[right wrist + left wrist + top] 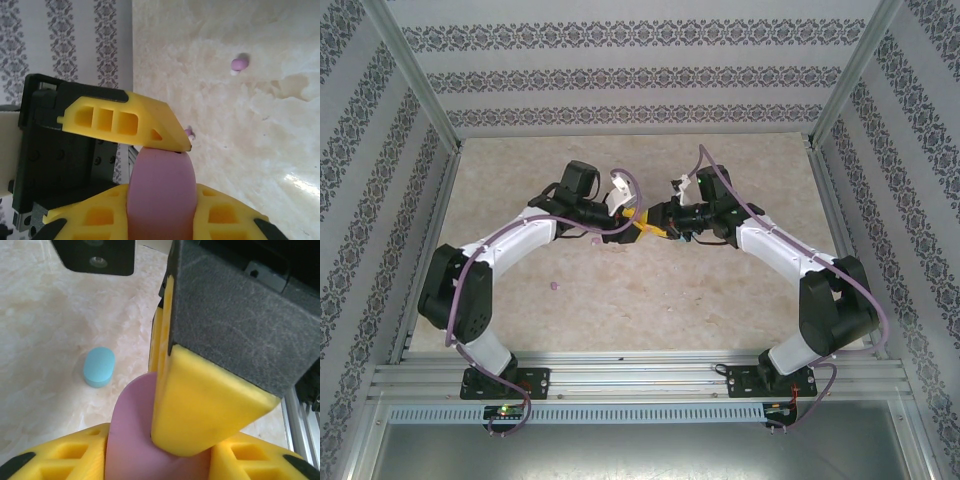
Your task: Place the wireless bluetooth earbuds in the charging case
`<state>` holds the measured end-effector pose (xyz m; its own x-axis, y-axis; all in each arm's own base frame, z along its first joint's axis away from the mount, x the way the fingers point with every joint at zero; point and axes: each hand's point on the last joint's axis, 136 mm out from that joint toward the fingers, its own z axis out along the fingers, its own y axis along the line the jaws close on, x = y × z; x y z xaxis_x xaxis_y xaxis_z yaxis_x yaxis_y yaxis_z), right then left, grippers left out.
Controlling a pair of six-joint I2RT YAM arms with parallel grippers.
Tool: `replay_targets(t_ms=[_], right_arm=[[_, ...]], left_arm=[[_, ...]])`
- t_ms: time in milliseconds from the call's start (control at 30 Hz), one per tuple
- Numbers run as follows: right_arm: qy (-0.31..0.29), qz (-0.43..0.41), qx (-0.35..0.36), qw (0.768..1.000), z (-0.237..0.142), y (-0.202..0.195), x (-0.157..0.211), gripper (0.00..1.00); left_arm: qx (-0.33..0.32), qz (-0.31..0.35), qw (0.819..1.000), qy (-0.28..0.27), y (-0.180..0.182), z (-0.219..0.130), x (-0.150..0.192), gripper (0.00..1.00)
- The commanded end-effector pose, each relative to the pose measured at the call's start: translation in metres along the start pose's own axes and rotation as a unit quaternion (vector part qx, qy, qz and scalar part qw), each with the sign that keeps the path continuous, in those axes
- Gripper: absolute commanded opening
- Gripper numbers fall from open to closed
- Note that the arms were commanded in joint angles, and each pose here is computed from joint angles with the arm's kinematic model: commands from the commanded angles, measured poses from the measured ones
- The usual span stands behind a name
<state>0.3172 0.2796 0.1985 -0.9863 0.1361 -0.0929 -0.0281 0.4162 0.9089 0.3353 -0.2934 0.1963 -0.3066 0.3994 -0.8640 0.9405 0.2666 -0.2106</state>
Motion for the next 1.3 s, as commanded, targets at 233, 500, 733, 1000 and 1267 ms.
replay_targets(t_ms=[233,500,733,1000,1267], right_arm=[[-0.014,0.016,-0.068,0.997,-0.031,0.031,-0.007,0.13],[0.011,0.015,-0.133,0.991,-0.047,0.068,0.0,0.12],[0.015,0.011,-0.162,0.987,-0.059,0.091,0.006,0.12],[0.011,0.015,-0.169,0.985,-0.063,0.097,0.011,0.12],[0.013,0.022,-0.166,0.986,-0.057,0.092,0.011,0.12]], left_arm=[[-0.043,0.009,0.988,-0.151,-0.009,-0.056,-0.04,0.76],[-0.011,0.017,0.974,-0.227,-0.018,-0.062,-0.042,0.71],[0.023,0.044,0.965,-0.256,-0.027,-0.05,-0.06,0.68],[0.036,0.057,0.96,-0.274,-0.033,-0.042,-0.073,0.63],[0.039,0.068,0.956,-0.283,-0.041,-0.043,-0.084,0.65]])
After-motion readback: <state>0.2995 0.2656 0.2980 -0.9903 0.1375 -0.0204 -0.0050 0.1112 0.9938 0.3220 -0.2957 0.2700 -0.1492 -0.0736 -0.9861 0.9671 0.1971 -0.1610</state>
